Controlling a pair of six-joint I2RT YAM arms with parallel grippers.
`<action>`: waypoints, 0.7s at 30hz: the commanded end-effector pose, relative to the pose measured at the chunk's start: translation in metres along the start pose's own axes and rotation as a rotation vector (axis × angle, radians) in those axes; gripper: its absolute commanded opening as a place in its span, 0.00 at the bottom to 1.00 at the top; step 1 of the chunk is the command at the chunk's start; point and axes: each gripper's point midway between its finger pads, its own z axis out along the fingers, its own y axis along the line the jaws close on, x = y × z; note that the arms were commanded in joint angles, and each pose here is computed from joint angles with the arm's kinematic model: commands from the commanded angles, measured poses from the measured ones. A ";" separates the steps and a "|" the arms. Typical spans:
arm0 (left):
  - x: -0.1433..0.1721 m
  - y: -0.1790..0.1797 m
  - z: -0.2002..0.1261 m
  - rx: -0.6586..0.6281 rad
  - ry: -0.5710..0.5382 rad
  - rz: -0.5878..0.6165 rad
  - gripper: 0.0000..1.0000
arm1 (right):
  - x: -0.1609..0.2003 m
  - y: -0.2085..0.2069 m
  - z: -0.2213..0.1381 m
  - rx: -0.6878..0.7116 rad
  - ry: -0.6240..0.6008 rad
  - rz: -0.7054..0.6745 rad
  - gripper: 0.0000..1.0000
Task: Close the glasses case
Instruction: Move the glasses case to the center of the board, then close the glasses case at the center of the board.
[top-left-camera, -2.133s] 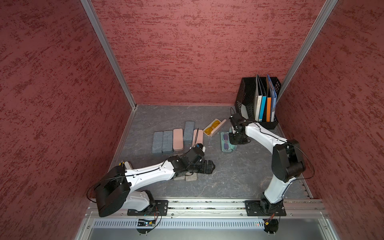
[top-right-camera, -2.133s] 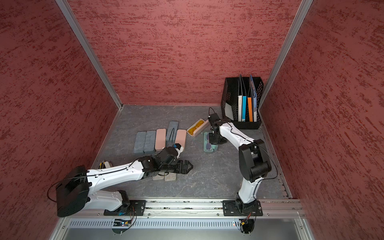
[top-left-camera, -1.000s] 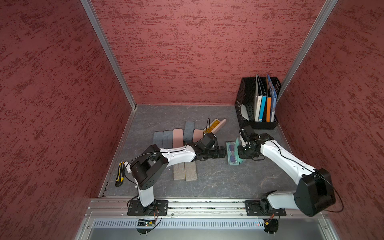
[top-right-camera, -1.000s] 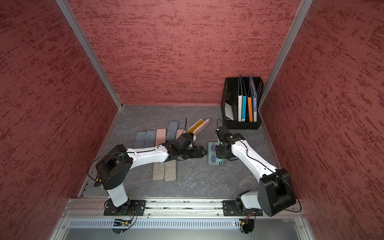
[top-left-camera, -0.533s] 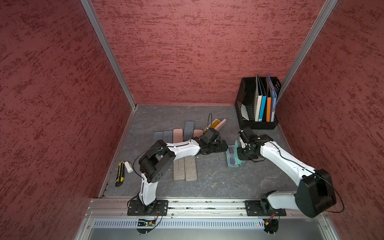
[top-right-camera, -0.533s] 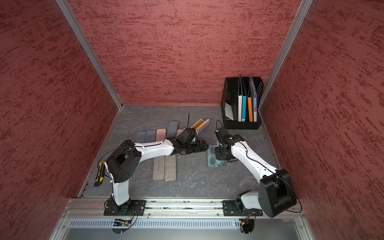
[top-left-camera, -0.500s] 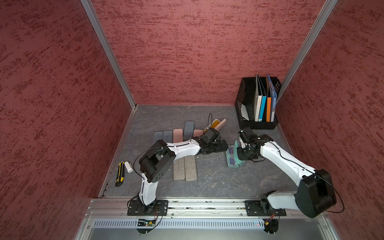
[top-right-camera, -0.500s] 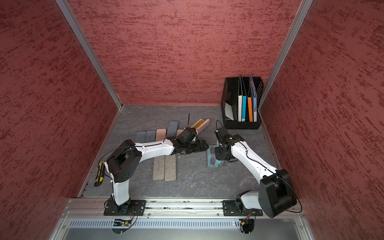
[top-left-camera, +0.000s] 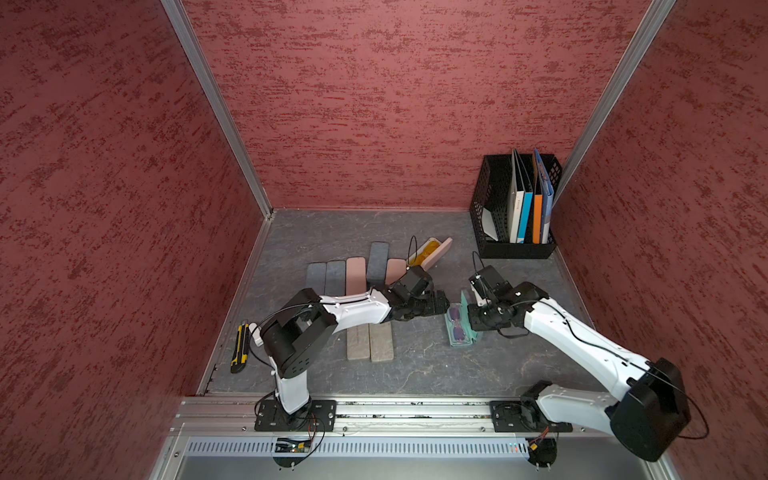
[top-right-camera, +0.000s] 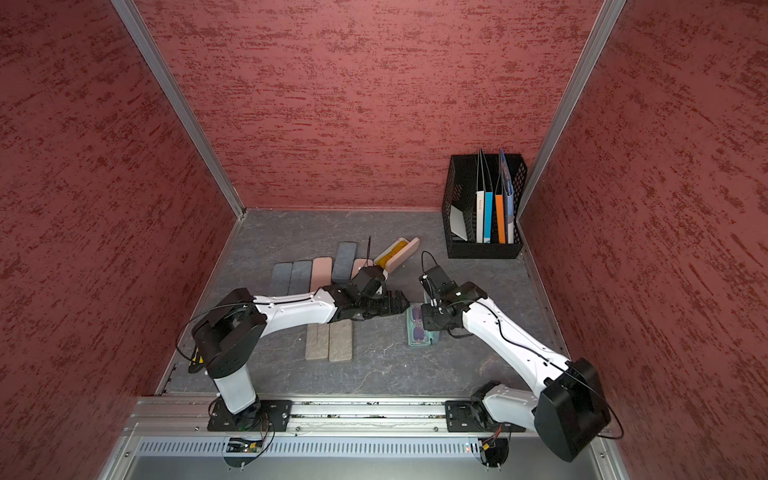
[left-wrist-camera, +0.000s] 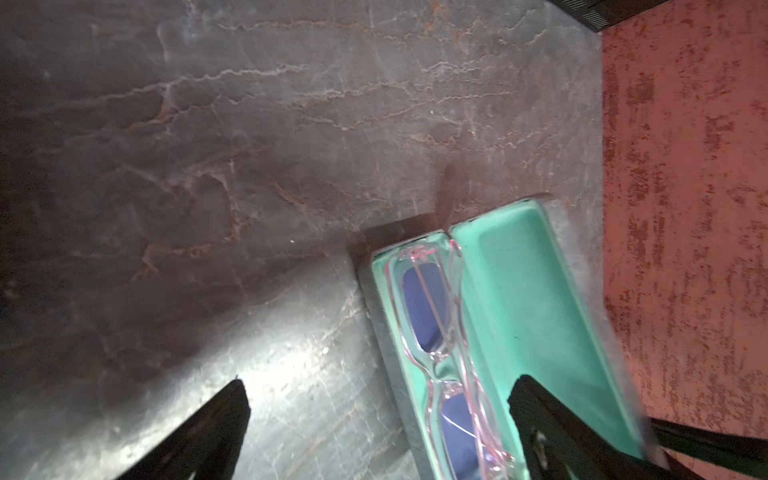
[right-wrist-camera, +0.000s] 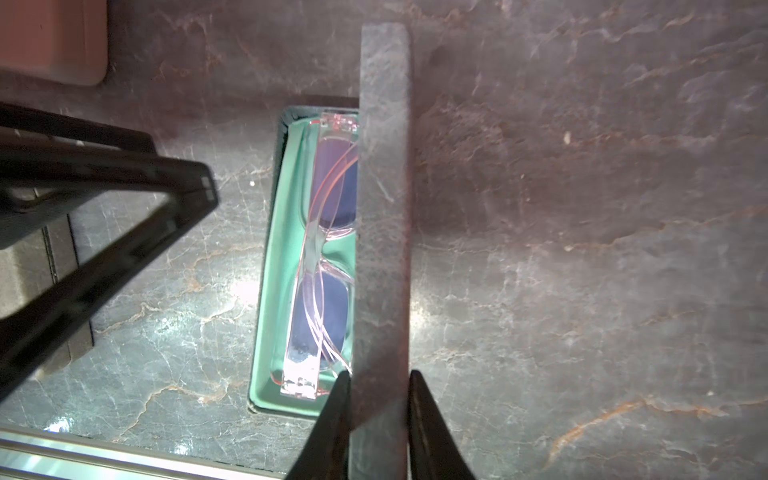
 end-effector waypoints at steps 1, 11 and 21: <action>-0.006 -0.017 -0.023 0.029 -0.087 0.039 0.99 | 0.004 0.004 0.001 -0.007 -0.037 0.047 0.24; 0.021 -0.009 -0.055 -0.009 -0.125 0.073 0.99 | 0.014 0.026 -0.013 -0.159 -0.109 0.066 0.47; 0.035 0.005 -0.054 -0.031 -0.103 0.068 0.97 | 0.001 0.017 -0.042 -0.194 -0.206 0.100 0.78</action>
